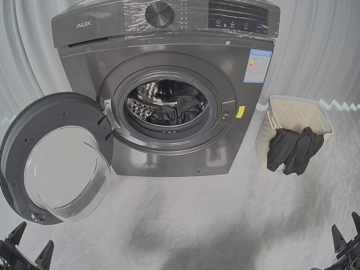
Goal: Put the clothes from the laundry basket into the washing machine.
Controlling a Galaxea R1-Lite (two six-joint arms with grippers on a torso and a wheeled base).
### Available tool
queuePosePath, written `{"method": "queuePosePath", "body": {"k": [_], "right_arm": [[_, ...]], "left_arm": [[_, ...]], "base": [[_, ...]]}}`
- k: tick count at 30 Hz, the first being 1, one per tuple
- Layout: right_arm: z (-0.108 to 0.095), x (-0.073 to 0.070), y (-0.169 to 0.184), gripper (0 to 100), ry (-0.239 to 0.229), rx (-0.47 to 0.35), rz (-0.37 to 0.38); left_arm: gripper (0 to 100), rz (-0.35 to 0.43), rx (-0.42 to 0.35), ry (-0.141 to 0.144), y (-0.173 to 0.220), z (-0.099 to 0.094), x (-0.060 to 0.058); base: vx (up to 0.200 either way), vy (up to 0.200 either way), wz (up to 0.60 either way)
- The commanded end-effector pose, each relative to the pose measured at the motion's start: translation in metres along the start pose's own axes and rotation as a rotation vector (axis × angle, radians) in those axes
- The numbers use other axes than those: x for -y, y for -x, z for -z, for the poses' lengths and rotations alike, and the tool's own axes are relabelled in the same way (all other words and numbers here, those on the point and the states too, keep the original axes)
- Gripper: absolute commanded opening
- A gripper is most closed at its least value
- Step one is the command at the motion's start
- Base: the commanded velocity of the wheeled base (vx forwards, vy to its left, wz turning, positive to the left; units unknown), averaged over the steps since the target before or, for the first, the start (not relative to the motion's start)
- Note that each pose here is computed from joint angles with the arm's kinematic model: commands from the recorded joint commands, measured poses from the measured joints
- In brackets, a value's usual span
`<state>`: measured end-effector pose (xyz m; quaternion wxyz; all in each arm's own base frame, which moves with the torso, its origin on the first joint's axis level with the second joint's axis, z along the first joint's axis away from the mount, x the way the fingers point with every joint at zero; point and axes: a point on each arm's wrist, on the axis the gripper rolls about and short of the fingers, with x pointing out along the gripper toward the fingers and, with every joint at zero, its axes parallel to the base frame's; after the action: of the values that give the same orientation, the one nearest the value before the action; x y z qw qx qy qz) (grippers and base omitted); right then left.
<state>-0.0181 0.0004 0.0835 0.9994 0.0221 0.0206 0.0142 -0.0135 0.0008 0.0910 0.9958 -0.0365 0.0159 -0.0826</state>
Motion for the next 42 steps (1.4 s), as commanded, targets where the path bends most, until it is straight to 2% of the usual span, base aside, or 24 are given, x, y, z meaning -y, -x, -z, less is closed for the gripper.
{"method": "queuePosePath", "body": {"k": [1, 2, 4, 7, 8, 9, 10, 19, 21, 24, 37, 42], "right_arm": [[0.0082, 0.001, 0.0044, 100, 0.027, 0.042, 0.06], [0.0084, 0.0007, 0.0044, 100, 0.039, 0.04, 0.039], [0.0082, 0.0004, 0.0044, 100, 0.041, 0.041, 0.022], [0.0084, 0.0005, 0.0044, 100, 0.033, 0.04, 0.031], [0.0084, 0.0005, 0.0044, 100, 0.035, 0.04, 0.031], [0.0084, 0.0007, 0.0044, 100, 0.036, 0.04, 0.042], [0.0084, 0.0007, 0.0044, 100, 0.042, 0.04, 0.039], [0.0082, 0.0006, 0.0044, 100, 0.041, 0.042, 0.038], [0.0082, 0.0006, 0.0044, 100, 0.041, 0.042, 0.039], [0.0082, 0.0006, 0.0044, 100, 0.041, 0.042, 0.039], [0.0082, 0.0006, 0.0044, 100, 0.041, 0.042, 0.039], [0.0082, 0.0006, 0.0044, 100, 0.041, 0.042, 0.038]], "left_arm": [[100, -0.099, 0.087, -0.02, 0.0074, 0.0083, 0.0039], [100, -0.07, 0.084, -0.022, 0.0077, 0.0088, 0.0037], [100, -0.084, 0.093, -0.02, 0.009, 0.0093, 0.0035], [100, -0.137, 0.052, -0.059, 0.0086, 0.0139, 0.0019], [100, -0.135, 0.047, -0.06, 0.0087, 0.0141, 0.0019], [100, -0.128, 0.005, -0.081, 0.0088, 0.017, 0.0018], [100, -0.12, 0.007, -0.084, 0.0089, 0.0166, 0.002], [100, -0.126, 0.018, -0.074, 0.009, 0.0162, 0.0021], [100, -0.124, 0.018, -0.069, 0.0089, 0.0164, 0.002], [100, -0.13, 0.022, -0.047, 0.009, 0.016, 0.0018], [100, -0.13, 0.023, -0.051, 0.009, 0.0158, 0.0018], [100, -0.135, 0.022, -0.037, 0.0089, 0.0163, 0.0017]], "base": [[0.0, 0.0, 0.0], [0.0, 0.0, 0.0], [0.0, 0.0, 0.0], [0.0, 0.0, 0.0], [0.0, 0.0, 0.0], [0.0, 0.0, 0.0], [0.0, 0.0, 0.0], [0.0, 0.0, 0.0], [0.0, -0.2, 0.0], [0.0, -0.2, 0.0], [0.0, -0.2, 0.0], [0.0, -0.12, 0.0]]}}
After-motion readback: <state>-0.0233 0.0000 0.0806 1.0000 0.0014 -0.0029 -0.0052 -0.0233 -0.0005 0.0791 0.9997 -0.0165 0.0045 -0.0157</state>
